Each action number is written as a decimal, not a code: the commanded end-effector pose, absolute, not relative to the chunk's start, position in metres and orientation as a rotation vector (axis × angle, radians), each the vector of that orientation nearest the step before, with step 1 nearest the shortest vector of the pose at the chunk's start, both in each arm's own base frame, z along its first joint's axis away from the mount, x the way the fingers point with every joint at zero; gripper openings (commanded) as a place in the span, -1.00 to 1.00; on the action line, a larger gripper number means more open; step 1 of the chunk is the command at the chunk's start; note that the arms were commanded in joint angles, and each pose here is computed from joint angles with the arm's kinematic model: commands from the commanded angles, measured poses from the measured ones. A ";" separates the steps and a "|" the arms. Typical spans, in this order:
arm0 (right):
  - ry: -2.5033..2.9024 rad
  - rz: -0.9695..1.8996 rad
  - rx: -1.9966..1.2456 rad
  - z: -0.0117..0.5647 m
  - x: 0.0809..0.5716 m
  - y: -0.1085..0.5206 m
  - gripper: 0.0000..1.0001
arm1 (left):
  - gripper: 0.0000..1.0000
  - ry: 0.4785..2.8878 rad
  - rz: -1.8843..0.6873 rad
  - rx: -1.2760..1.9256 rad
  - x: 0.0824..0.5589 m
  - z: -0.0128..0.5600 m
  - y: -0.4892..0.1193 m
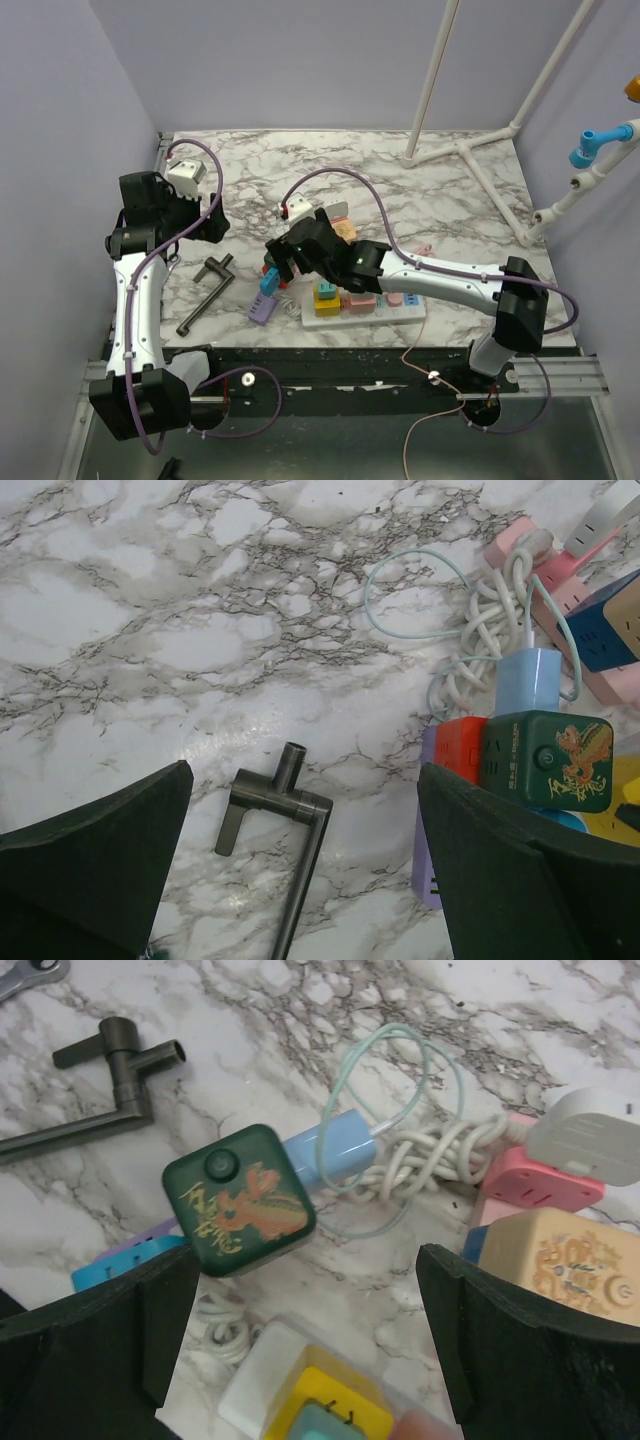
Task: Pull the plug off the socket
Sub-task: Remove the plug from the socket.
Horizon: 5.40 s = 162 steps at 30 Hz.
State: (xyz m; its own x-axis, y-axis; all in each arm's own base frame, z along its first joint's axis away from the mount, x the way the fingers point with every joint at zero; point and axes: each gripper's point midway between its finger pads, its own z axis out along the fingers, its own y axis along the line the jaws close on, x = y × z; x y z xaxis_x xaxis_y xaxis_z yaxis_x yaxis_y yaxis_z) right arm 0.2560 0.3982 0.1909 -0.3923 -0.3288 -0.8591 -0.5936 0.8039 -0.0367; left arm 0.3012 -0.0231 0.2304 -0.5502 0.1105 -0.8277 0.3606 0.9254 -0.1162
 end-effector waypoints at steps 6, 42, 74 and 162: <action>2.035 0.315 -0.678 0.175 0.240 0.403 1.00 | 0.98 2.146 -0.378 0.390 0.291 0.233 -0.029; 2.199 -0.136 -0.377 0.112 0.339 0.282 -0.01 | 0.97 2.109 -0.412 0.486 0.290 0.247 -0.049; 1.956 -0.151 -0.209 0.164 0.447 0.244 0.56 | 0.97 2.166 -0.367 0.602 0.298 0.202 -0.067; 2.005 0.136 -0.715 0.064 0.294 0.436 0.86 | 0.97 2.153 -0.301 0.654 0.309 0.174 -0.043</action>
State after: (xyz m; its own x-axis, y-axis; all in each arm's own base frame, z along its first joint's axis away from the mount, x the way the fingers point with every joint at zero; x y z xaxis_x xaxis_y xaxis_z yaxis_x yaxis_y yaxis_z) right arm 0.3065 0.4448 0.1097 -0.2785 -0.3582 -0.8912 -0.5274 0.8325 -0.1697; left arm 0.3119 -0.0419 0.1682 -0.5242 0.3437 -0.7791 0.5395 0.8420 0.0085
